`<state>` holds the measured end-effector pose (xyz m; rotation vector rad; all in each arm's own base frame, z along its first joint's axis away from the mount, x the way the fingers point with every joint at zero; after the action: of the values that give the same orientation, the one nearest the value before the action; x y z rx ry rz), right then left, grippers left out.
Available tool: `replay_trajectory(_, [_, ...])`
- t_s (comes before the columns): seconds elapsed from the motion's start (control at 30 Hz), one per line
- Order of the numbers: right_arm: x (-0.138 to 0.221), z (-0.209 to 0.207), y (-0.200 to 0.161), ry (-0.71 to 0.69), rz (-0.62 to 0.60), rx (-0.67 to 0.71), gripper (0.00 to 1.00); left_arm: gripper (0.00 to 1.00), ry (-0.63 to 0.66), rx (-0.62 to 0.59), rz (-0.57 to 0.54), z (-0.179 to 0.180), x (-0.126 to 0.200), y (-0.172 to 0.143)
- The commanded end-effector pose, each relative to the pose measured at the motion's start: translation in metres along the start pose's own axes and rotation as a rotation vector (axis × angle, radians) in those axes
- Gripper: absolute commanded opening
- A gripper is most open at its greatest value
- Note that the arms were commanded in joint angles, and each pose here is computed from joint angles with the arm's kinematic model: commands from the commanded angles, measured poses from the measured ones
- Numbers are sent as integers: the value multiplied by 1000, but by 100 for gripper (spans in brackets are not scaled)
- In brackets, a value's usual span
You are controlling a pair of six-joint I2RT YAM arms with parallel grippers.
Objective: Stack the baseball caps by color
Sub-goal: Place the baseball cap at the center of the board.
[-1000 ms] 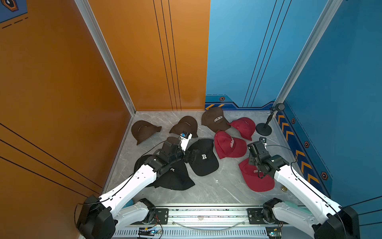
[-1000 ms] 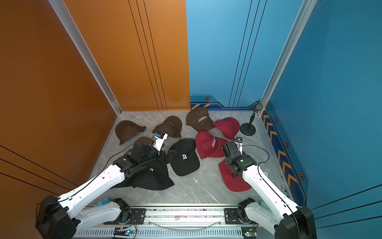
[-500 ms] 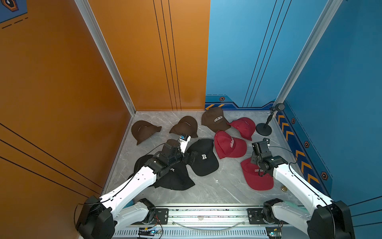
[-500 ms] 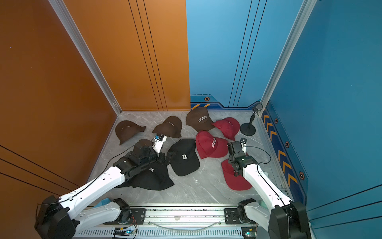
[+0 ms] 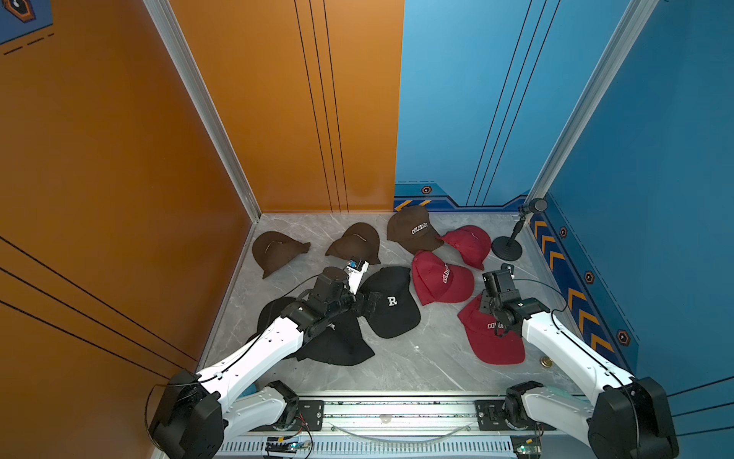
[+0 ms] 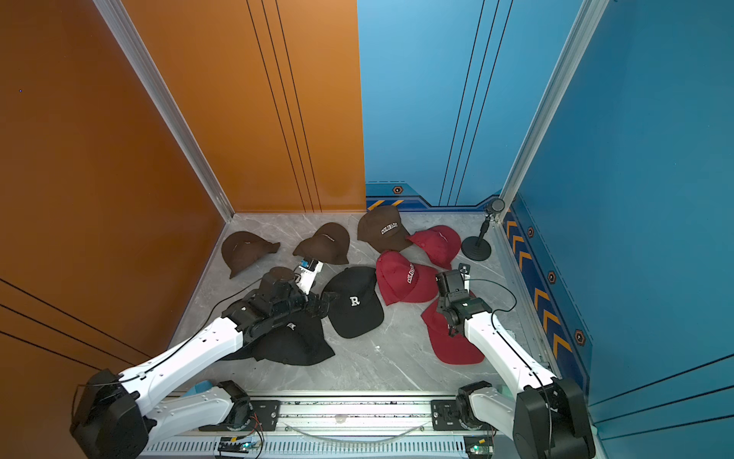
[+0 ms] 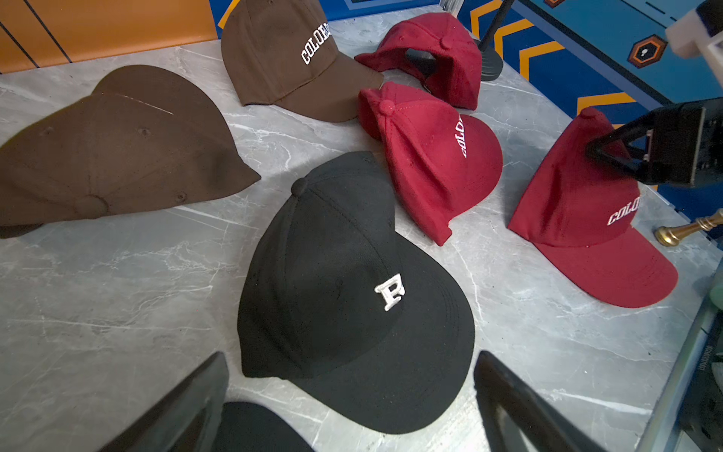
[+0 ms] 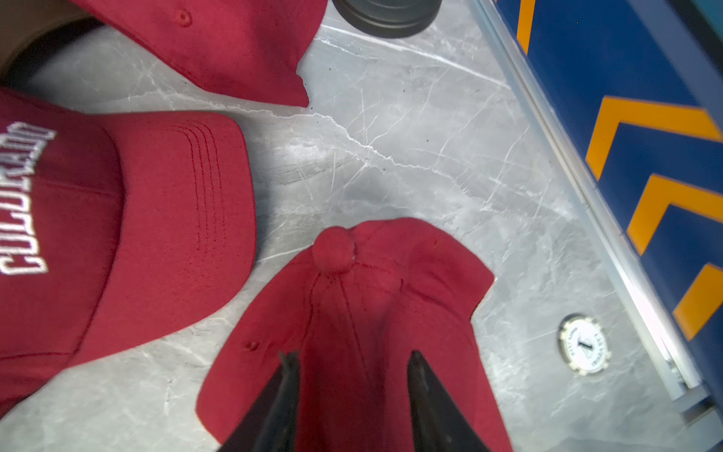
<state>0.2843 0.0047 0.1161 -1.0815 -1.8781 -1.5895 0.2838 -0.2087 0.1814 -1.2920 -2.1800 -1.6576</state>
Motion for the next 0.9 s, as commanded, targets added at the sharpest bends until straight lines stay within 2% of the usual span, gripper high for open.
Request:
replay_trajectory(0.0, [11, -5, 6, 1, -27, -1, 60, 98, -16, 0, -4, -2, 1, 4])
replay_trajectory(0.2, [32, -5, 20, 47, -66, 22, 97, 98, -26, -6, -1, -6, 1, 9])
replay_trajectory(0.23, [36, -4, 23, 61, -73, 28, 100, 97, -32, -7, 4, -8, 0, 10])
replay_trajectory(0.43, [44, 1, 30, 114, -94, 31, 100, 98, -65, -17, 34, -20, -10, 15])
replay_trajectory(0.53, [49, 12, 37, 186, -117, 29, 100, 98, -83, -23, 46, -30, -19, 20])
replay_trajectory(0.73, [64, 35, 55, 340, -176, 62, 100, 97, -136, -18, 146, -62, -60, 23])
replay_trajectory(0.87, [71, 47, 56, 407, -201, 101, 100, 98, -132, 53, 190, -70, -91, 25])
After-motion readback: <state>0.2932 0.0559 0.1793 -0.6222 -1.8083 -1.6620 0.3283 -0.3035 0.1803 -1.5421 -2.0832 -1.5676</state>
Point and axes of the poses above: each gripper's point midway between its finger pads, its own x axis back along the fingers, its own z axis along the line the jaws close on, y = z × x, the point moved 1 cm from there along x, back along the fingers, and after that the axes turned 15 degrees about x, right-handed, at the moved point
